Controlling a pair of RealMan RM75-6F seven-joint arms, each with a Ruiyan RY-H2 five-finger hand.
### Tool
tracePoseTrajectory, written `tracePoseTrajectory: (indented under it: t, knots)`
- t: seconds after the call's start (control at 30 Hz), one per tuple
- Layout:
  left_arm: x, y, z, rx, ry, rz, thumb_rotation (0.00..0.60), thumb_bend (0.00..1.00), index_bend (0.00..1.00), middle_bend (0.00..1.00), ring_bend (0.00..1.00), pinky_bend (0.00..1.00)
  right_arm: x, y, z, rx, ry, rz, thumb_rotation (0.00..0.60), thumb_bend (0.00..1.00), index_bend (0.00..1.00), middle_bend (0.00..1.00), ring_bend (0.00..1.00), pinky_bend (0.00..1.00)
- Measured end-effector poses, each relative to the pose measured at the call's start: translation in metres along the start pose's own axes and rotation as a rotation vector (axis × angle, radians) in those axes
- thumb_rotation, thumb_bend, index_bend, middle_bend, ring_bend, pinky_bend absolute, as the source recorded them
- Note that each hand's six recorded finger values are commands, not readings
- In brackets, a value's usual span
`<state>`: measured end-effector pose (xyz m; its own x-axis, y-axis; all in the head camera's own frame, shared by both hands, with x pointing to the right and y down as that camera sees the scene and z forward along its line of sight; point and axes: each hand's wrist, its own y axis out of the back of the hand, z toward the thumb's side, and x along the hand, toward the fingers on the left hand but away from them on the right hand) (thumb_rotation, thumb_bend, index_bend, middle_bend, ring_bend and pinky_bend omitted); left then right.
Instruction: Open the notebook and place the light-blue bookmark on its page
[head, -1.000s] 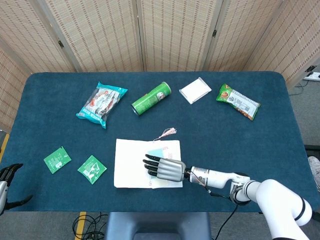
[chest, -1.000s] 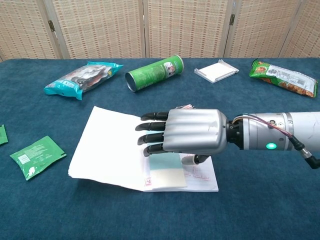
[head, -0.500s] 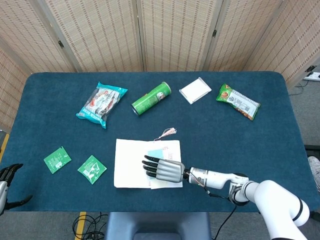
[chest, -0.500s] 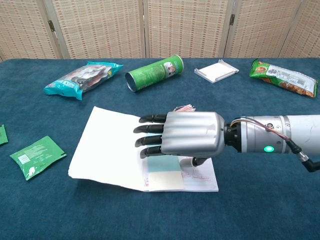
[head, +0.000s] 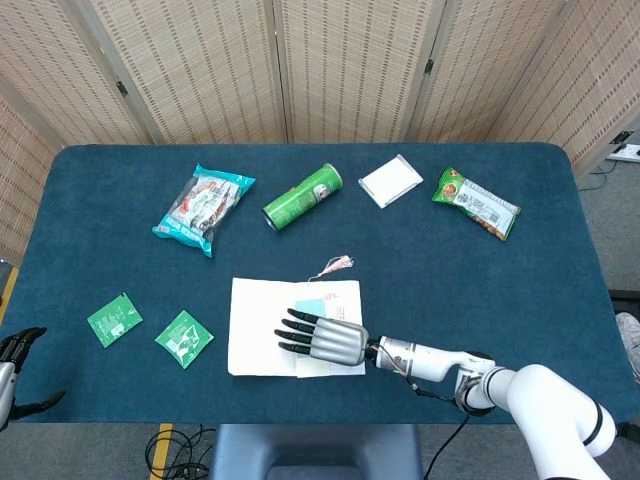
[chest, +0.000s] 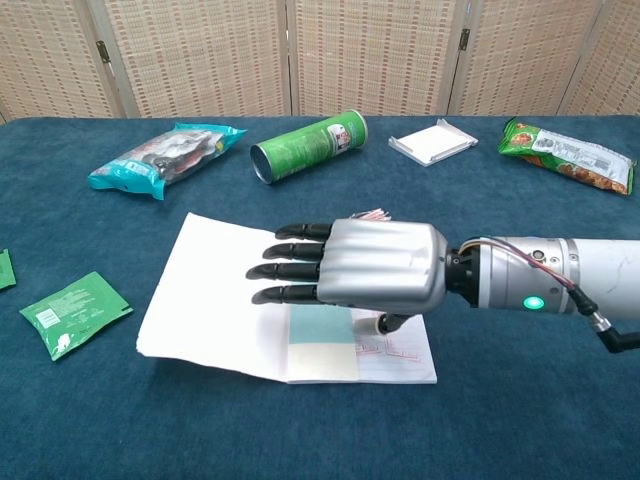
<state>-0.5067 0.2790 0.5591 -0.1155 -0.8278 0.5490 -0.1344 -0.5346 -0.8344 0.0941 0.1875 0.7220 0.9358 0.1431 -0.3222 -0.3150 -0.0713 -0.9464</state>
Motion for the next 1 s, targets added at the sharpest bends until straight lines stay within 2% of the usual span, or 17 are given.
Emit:
tracePoseTrajectory:
  t: [0.8,1.0]
  knots:
    - [0.0,-0.001,-0.001,0.002,0.007,-0.009,0.6,0.15,0.16,0.17,0.15,0.23,-0.011,0.0,0.001,-0.006,-0.003,-0.007,0.6,0.21,0.0,0.0,0.0,0.0]
    - [0.0,-0.001,-0.002,0.002,0.01,-0.007,0.6,0.15,0.16,0.17,0.15,0.23,-0.008,0.005,-0.008,-0.006,-0.024,-0.023,0.6,0.21,0.0,0.0,0.0,0.0]
